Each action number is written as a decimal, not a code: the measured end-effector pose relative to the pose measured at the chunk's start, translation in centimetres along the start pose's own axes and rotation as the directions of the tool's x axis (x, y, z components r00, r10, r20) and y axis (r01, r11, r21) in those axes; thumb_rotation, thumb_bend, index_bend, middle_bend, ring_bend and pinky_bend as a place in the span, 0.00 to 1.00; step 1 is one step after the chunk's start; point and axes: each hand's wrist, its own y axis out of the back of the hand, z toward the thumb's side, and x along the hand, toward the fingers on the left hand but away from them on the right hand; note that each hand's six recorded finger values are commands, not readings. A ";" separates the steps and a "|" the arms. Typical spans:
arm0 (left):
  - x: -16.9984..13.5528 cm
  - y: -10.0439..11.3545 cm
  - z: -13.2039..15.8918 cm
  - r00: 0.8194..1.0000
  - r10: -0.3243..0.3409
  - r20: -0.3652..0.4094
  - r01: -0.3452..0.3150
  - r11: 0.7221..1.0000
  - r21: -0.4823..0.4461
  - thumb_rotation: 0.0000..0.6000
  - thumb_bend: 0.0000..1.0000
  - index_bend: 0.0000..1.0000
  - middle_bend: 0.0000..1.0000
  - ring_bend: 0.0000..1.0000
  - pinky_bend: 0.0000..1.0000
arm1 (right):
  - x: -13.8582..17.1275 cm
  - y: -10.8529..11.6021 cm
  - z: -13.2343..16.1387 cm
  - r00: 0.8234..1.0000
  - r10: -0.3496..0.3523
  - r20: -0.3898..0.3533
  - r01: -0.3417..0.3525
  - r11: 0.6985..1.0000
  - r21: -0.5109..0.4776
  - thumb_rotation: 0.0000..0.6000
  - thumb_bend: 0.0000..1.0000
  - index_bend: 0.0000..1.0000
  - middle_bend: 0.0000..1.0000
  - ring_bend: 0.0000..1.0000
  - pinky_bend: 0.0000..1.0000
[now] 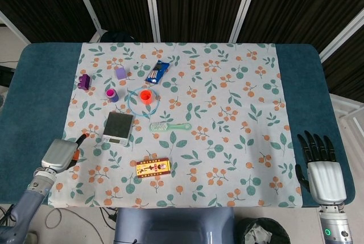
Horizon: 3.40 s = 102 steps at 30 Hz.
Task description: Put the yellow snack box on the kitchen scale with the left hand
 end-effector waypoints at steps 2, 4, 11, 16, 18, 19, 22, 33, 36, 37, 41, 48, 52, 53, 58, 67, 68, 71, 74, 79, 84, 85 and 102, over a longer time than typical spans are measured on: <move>0.3 -0.2 0.2 1.000 -0.008 0.001 0.008 1.000 0.008 1.00 0.70 0.13 0.87 0.77 0.72 | 0.0 0.0 0.0 1.000 -0.001 0.001 0.001 1.000 0.000 1.00 0.51 0.03 0.07 0.06 0.01; 0.5 -0.2 0.5 1.000 -0.013 0.002 0.013 1.000 0.010 1.00 0.70 0.13 0.87 0.77 0.72 | 0.0 0.1 -0.1 1.000 -0.002 0.002 0.002 1.000 -0.001 1.00 0.51 0.03 0.07 0.06 0.01; 1.4 -0.3 1.9 0.999 -0.020 0.025 0.019 0.999 0.038 1.00 0.70 0.13 0.87 0.77 0.72 | 0.0 0.1 -0.1 1.000 -0.005 0.003 0.005 1.000 -0.001 1.00 0.51 0.03 0.07 0.06 0.01; 1.8 -0.6 2.6 0.999 -0.033 0.034 0.031 0.999 0.040 1.00 0.70 0.13 0.87 0.77 0.72 | 0.0 0.3 -0.2 1.000 -0.009 0.007 0.009 1.000 -0.003 1.00 0.51 0.03 0.07 0.06 0.01; 1.9 -0.9 2.9 0.999 -0.040 0.036 0.039 0.998 0.041 1.00 0.70 0.13 0.87 0.77 0.72 | 0.0 0.3 -0.3 1.000 -0.010 0.008 0.010 1.000 -0.004 1.00 0.51 0.03 0.07 0.06 0.01; 1.9 -0.9 2.9 0.998 -0.042 0.036 0.041 0.998 0.040 1.00 0.70 0.13 0.87 0.77 0.72 | 0.0 0.3 -0.3 1.000 -0.010 0.008 0.010 1.000 -0.004 1.00 0.51 0.03 0.07 0.06 0.01; 2.1 -1.1 3.3 0.998 -0.045 0.040 0.043 0.998 0.040 1.00 0.70 0.13 0.87 0.77 0.72 | 0.0 0.3 -0.3 1.000 -0.010 0.009 0.010 1.000 -0.005 1.00 0.51 0.03 0.07 0.06 0.01; 2.2 -1.2 3.7 0.998 -0.042 0.044 0.041 0.998 0.041 1.00 0.70 0.13 0.87 0.77 0.72 | 0.0 0.4 -0.4 1.000 -0.013 0.010 0.013 1.000 -0.007 1.00 0.51 0.03 0.07 0.06 0.01; 2.2 -1.1 3.7 0.998 -0.038 0.044 0.036 0.999 0.040 1.00 0.70 0.13 0.87 0.77 0.72 | 0.0 0.4 -0.4 1.000 -0.012 0.009 0.012 1.000 -0.007 1.00 0.51 0.03 0.07 0.06 0.01; 2.2 -1.1 3.7 0.998 -0.038 0.045 0.036 0.999 0.041 1.00 0.70 0.13 0.87 0.77 0.72 | 0.0 0.3 -0.3 1.000 -0.011 0.009 0.011 1.000 -0.007 1.00 0.51 0.03 0.07 0.06 0.01; 2.2 -1.1 3.9 0.998 -0.044 0.052 0.042 0.998 0.039 1.00 0.70 0.14 0.87 0.77 0.72 | 0.0 0.3 -0.3 1.000 -0.010 0.009 0.010 1.000 -0.006 1.00 0.51 0.03 0.07 0.06 0.01; 2.2 -1.2 3.8 0.997 -0.048 0.053 0.045 0.998 0.046 1.00 0.70 0.16 0.87 0.77 0.72 | 0.0 0.3 -0.3 1.000 -0.010 0.010 0.010 1.000 -0.006 1.00 0.51 0.03 0.07 0.06 0.01; 2.2 -1.1 3.8 0.998 -0.046 0.054 0.043 0.998 0.046 1.00 0.70 0.16 0.87 0.77 0.72 | 0.0 0.3 -0.3 1.000 -0.010 0.009 0.010 1.000 -0.006 1.00 0.51 0.03 0.07 0.06 0.01; 2.2 -1.1 3.9 0.997 -0.046 0.055 0.044 0.998 0.046 1.00 0.70 0.16 0.87 0.77 0.72 | 0.0 0.3 -0.3 1.000 -0.011 0.009 0.011 1.000 -0.006 1.00 0.51 0.03 0.07 0.06 0.01; 2.3 -1.1 3.8 0.998 -0.045 0.053 0.043 0.998 0.050 1.00 0.70 0.17 0.87 0.77 0.72 | 0.0 0.3 -0.3 1.000 -0.010 0.009 0.010 1.000 -0.006 1.00 0.51 0.03 0.07 0.06 0.01; 2.4 -1.2 3.9 0.997 -0.053 0.056 0.050 0.997 0.053 1.00 0.70 0.18 0.87 0.77 0.72 | 0.0 0.2 -0.3 1.000 -0.007 0.008 0.007 1.000 -0.006 1.00 0.51 0.03 0.07 0.06 0.01; 2.4 -1.2 4.0 0.997 -0.054 0.057 0.051 0.997 0.053 1.00 0.70 0.18 0.87 0.77 0.72 | 0.0 0.2 -0.3 1.000 -0.008 0.009 0.008 1.000 -0.006 1.00 0.51 0.03 0.07 0.06 0.01; 2.4 -1.1 4.0 0.997 -0.054 0.058 0.050 0.997 0.055 1.00 0.70 0.22 0.87 0.77 0.72 | 0.0 0.2 -0.3 1.000 -0.007 0.009 0.007 1.000 -0.006 1.00 0.51 0.03 0.07 0.06 0.01; 2.4 -1.1 4.0 0.997 -0.052 0.058 0.049 0.997 0.057 1.00 0.70 0.26 0.87 0.77 0.72 | 0.0 0.2 -0.3 1.000 -0.007 0.009 0.007 1.000 -0.007 1.00 0.51 0.03 0.07 0.06 0.01; 2.4 -1.0 3.9 0.997 -0.052 0.052 0.049 0.997 0.065 1.00 0.70 0.31 0.87 0.77 0.72 | 0.0 0.2 -0.3 1.000 -0.007 0.008 0.007 1.000 -0.007 1.00 0.51 0.03 0.07 0.06 0.01; 2.5 -1.1 3.8 0.997 -0.053 0.048 0.050 0.996 0.070 1.00 0.70 0.31 0.87 0.77 0.72 | 0.0 0.2 -0.3 1.000 -0.006 0.008 0.006 1.000 -0.008 1.00 0.51 0.03 0.07 0.06 0.01; 2.5 -1.1 3.8 0.997 -0.053 0.047 0.049 0.996 0.071 1.00 0.70 0.31 0.87 0.77 0.72 | 0.0 0.2 -0.3 1.000 -0.006 0.008 0.006 1.000 -0.008 1.00 0.51 0.03 0.07 0.06 0.01; 2.7 -1.2 4.0 0.997 -0.055 0.048 0.051 0.995 0.089 1.00 0.70 0.32 0.87 0.77 0.72 | 0.0 0.2 -0.2 1.000 -0.007 0.006 0.007 1.000 -0.008 1.00 0.51 0.03 0.07 0.06 0.01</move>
